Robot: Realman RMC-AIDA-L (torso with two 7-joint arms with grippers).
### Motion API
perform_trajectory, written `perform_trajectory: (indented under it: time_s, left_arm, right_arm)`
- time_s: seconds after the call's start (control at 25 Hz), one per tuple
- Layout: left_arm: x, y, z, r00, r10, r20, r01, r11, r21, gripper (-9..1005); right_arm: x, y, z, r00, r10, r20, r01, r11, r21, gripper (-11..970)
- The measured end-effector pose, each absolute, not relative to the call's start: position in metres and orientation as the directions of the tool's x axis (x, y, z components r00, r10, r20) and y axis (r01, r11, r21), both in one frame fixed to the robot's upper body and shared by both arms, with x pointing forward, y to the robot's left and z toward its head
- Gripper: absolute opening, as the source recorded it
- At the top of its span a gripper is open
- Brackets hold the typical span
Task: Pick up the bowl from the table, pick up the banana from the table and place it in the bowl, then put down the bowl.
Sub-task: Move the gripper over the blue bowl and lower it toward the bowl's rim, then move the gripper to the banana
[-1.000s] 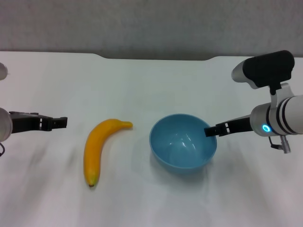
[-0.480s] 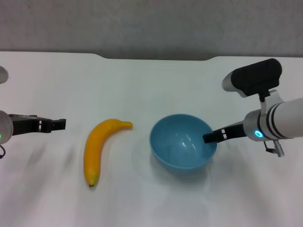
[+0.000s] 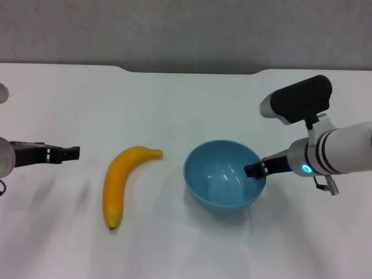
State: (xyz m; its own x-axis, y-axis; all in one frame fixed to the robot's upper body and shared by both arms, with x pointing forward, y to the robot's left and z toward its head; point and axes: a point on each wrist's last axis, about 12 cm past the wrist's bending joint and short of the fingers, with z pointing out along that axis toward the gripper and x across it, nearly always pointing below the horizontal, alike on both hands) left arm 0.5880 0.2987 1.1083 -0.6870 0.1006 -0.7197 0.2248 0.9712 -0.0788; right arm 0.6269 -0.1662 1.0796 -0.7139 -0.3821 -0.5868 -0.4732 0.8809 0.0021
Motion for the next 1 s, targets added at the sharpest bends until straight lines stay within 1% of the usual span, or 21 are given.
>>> perform_trajectory:
  time_s: [0.2,0.52,0.76,1.0]
  left_arm:
    - [0.586,0.301,1.107,-0.69,0.098,-0.717,0.219,0.973,-0.078,895]
    - [0.586,0.303,1.107,-0.69,0.091,-0.718,0.211,0.974,-0.079,895]
    - [0.585,0.303,1.104,-0.697,0.091,-0.712,0.209,0.975,-0.08,895]
    - [0.585,0.301,1.103,-0.698,0.081,-0.712,0.21,0.973,-0.096,896]
  right_arm:
    - [0.625,-0.163,1.079,-0.695,-0.426,-0.579,-0.507,0.861,-0.026,430]
    - [0.624,-0.168,1.079,-0.702,-0.382,-0.601,-0.479,0.878,0.003,187]
    - [0.625,-0.169,1.08,-0.706,-0.364,-0.607,-0.467,0.884,0.012,49]
    - [0.625,-0.169,1.092,-0.678,-0.326,-0.658,-0.461,0.887,0.036,47]
